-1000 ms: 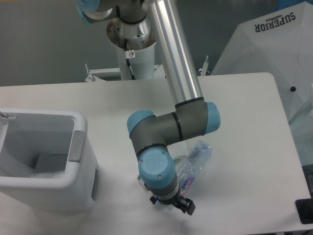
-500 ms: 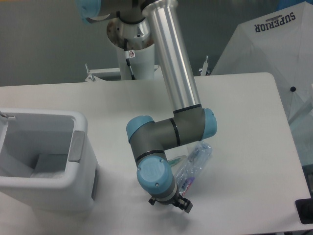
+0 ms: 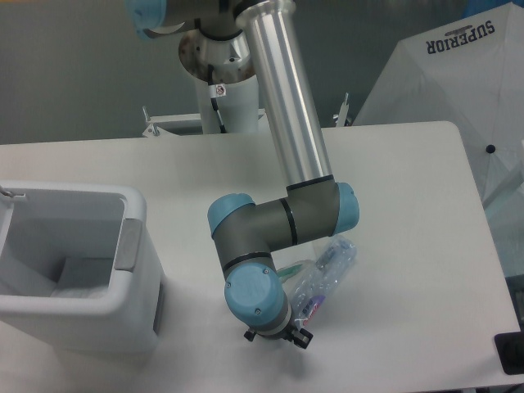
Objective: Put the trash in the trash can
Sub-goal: 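Lower the gripper onto the bottle cap end and close on it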
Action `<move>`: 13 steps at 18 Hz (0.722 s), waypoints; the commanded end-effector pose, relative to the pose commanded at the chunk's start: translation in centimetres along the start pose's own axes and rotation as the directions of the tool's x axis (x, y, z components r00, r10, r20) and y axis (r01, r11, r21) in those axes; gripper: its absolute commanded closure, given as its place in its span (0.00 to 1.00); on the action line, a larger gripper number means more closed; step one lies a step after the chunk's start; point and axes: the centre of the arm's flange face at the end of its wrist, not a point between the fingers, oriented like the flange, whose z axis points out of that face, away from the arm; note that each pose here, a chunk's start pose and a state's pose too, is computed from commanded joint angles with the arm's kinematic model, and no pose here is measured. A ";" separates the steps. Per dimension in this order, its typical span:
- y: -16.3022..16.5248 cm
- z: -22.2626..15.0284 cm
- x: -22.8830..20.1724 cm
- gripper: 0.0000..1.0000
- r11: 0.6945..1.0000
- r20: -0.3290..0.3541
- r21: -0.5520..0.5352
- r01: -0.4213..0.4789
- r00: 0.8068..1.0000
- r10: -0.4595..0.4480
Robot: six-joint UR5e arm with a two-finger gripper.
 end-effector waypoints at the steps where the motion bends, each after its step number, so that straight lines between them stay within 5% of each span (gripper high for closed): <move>1: 0.0 -0.2 0.0 0.82 1.000 0.000 0.004 0.002 1.000 -0.002; 8: 0.8 -3.6 -0.5 0.90 0.998 0.016 0.058 0.020 1.000 -0.021; 13: 3.7 -10.4 -2.5 0.90 0.971 -0.002 0.226 0.081 0.997 -0.082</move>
